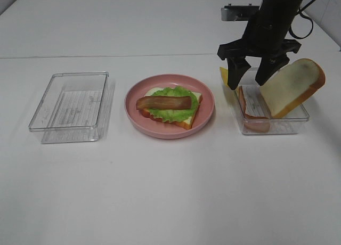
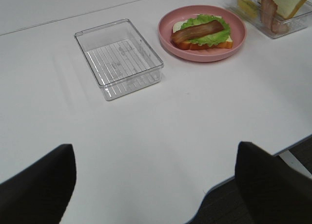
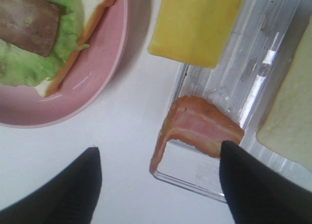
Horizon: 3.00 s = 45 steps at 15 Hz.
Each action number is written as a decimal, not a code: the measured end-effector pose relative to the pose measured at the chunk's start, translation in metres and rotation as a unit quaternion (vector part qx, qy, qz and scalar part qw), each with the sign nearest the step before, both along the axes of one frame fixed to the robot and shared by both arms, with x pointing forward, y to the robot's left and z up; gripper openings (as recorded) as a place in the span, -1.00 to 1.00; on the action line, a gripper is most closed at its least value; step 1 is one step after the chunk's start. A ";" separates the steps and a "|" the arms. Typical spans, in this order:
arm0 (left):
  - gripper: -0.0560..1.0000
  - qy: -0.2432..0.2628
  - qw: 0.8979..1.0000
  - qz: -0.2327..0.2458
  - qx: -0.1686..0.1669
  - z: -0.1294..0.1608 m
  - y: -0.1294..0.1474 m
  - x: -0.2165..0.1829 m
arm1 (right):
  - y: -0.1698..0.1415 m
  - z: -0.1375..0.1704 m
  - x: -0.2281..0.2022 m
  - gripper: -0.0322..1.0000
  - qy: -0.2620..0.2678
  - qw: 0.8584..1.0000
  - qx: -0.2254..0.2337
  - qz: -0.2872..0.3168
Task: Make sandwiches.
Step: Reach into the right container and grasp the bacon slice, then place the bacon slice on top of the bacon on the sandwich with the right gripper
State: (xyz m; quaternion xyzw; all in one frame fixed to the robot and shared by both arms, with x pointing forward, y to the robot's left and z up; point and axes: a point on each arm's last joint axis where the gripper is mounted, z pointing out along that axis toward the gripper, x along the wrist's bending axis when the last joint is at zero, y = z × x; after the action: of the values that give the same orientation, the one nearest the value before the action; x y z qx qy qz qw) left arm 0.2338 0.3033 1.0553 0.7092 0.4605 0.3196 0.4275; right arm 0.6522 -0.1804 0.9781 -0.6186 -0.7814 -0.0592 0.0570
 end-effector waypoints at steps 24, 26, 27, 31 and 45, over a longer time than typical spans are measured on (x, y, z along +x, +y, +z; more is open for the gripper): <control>0.66 0.000 1.000 0.000 0.000 0.000 0.000 0.000 | -0.001 -0.006 -0.001 -0.94 0.018 1.000 -0.010 0.004; 0.66 0.000 1.000 0.000 0.000 0.000 0.000 0.000 | -0.002 -0.003 -0.003 -0.94 0.022 1.000 -0.012 0.006; 0.66 0.000 1.000 0.000 0.000 0.000 0.000 0.000 | -0.002 -0.002 -0.004 -0.94 0.024 1.000 -0.012 0.006; 0.66 0.000 1.000 0.000 0.000 0.000 0.000 0.000 | -0.003 0.041 -0.007 -0.94 -0.031 0.999 -0.001 0.006; 0.66 0.000 1.000 0.000 0.000 0.000 0.000 0.000 | 0.035 0.134 -0.019 -0.94 -0.117 0.959 0.251 0.063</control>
State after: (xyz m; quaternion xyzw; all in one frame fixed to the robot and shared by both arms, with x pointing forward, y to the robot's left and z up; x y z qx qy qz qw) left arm 0.2338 0.3033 1.0553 0.7092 0.4605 0.3196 0.4275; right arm 0.6333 -0.1454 1.1118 -0.5231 -0.7798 -0.3213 0.1223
